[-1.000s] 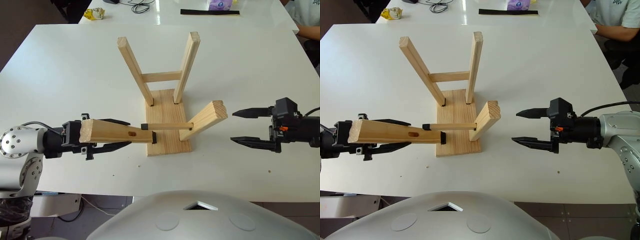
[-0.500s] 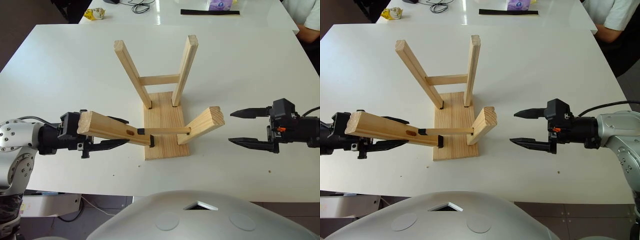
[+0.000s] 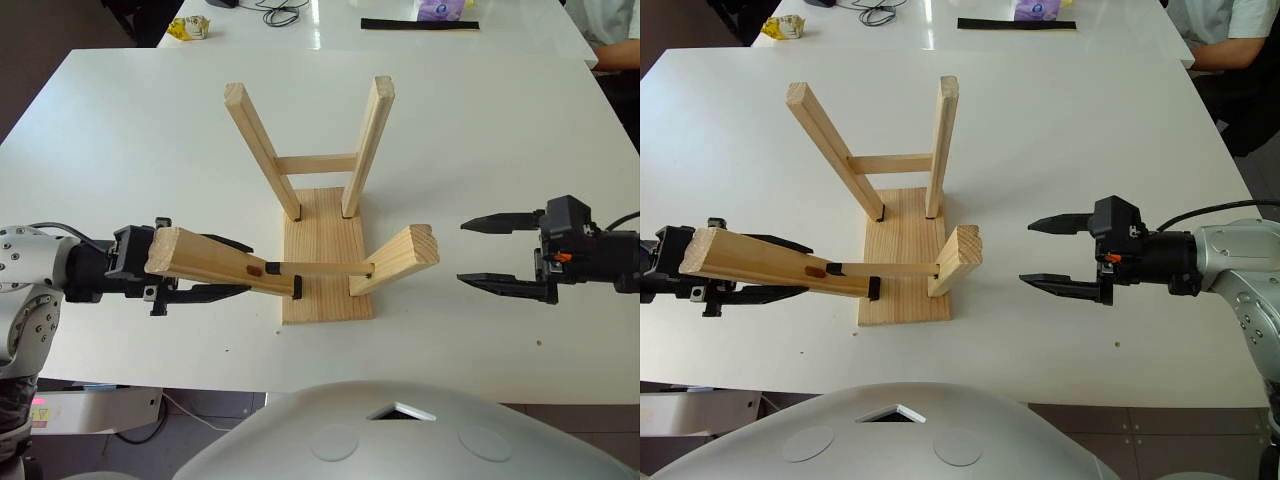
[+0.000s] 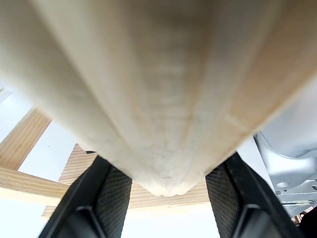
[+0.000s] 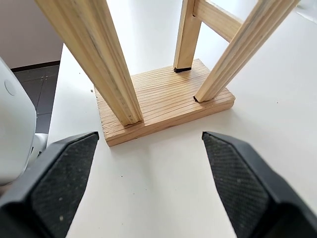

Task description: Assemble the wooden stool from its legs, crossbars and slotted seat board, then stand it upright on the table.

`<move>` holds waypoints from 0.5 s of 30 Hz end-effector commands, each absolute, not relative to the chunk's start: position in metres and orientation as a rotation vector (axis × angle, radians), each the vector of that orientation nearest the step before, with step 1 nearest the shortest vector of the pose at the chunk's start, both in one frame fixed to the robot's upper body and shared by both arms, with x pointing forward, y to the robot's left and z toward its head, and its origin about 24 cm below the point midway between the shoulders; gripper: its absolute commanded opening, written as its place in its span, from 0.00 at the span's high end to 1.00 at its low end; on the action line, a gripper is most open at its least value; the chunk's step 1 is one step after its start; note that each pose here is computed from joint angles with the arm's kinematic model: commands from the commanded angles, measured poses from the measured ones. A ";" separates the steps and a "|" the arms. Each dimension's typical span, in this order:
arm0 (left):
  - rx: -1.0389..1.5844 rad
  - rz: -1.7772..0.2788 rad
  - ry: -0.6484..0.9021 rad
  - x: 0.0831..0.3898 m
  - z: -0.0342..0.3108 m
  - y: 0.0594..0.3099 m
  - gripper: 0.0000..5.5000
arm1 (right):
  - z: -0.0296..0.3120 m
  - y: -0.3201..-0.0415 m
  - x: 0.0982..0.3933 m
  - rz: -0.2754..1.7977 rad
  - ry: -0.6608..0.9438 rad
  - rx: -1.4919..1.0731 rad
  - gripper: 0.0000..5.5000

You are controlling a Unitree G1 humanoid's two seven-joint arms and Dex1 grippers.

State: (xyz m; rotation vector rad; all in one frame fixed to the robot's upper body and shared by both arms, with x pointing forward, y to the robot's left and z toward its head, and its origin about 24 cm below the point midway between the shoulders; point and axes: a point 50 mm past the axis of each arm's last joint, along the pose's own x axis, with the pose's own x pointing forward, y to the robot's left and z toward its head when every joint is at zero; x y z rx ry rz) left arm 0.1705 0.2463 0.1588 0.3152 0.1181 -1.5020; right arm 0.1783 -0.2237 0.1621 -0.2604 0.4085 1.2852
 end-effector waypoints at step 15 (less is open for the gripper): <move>0.381 -1.526 0.269 0.174 0.156 0.252 0.63 | 0.162 -0.222 0.176 1.301 0.397 -0.297 0.30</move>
